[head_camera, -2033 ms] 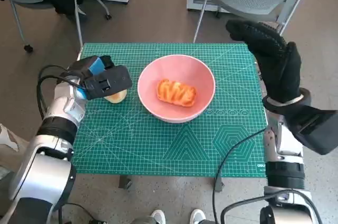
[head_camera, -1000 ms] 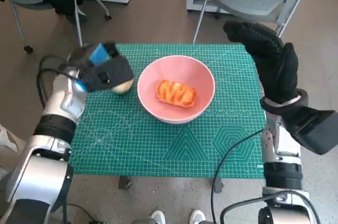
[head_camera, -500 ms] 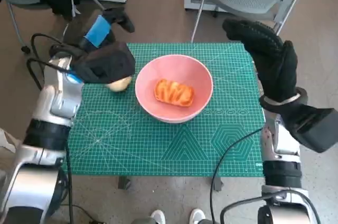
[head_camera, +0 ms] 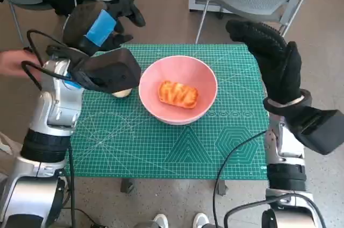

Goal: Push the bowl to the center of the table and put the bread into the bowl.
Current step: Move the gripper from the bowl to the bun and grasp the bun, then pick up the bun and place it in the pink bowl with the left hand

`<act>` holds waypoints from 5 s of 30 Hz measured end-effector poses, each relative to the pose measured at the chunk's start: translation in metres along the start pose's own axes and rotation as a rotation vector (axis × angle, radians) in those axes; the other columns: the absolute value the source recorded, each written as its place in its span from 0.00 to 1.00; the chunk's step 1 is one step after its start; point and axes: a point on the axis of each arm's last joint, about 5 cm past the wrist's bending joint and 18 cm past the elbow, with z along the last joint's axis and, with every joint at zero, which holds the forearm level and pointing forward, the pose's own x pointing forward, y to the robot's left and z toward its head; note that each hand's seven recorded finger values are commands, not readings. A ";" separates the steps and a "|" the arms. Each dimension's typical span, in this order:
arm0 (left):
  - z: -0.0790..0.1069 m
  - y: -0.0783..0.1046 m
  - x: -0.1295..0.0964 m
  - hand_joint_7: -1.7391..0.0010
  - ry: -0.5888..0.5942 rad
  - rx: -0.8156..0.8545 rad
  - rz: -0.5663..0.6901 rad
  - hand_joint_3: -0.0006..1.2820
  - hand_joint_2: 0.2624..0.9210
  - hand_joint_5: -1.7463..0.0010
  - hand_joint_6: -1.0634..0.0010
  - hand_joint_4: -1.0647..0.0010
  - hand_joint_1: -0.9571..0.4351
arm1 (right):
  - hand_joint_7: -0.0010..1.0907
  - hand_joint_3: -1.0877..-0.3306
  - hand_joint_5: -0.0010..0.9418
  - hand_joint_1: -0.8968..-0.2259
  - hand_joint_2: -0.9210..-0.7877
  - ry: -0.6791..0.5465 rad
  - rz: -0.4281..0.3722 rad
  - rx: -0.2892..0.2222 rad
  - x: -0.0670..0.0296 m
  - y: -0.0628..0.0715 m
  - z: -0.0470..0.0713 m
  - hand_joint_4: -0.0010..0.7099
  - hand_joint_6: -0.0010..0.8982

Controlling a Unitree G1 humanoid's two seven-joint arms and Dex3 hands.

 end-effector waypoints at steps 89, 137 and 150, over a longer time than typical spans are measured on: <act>-0.068 -0.050 -0.048 1.00 0.537 0.104 -0.804 0.00 0.72 1.00 0.95 1.00 0.26 | 0.44 0.38 0.00 0.29 0.00 -0.008 0.012 0.004 0.0014 0.004 -0.001 0.19 0.00; -0.080 -0.111 -0.036 0.52 0.585 0.266 -0.616 0.40 0.62 0.18 0.32 0.46 0.73 | 0.44 0.38 0.00 0.28 0.00 -0.005 0.014 -0.056 -0.0050 -0.010 0.009 0.21 0.00; -0.083 -0.110 -0.037 0.39 0.558 0.313 -0.592 0.10 0.95 0.27 0.39 0.36 0.69 | 0.43 0.38 0.00 0.28 0.00 0.001 0.019 -0.067 -0.0048 -0.010 0.009 0.21 0.00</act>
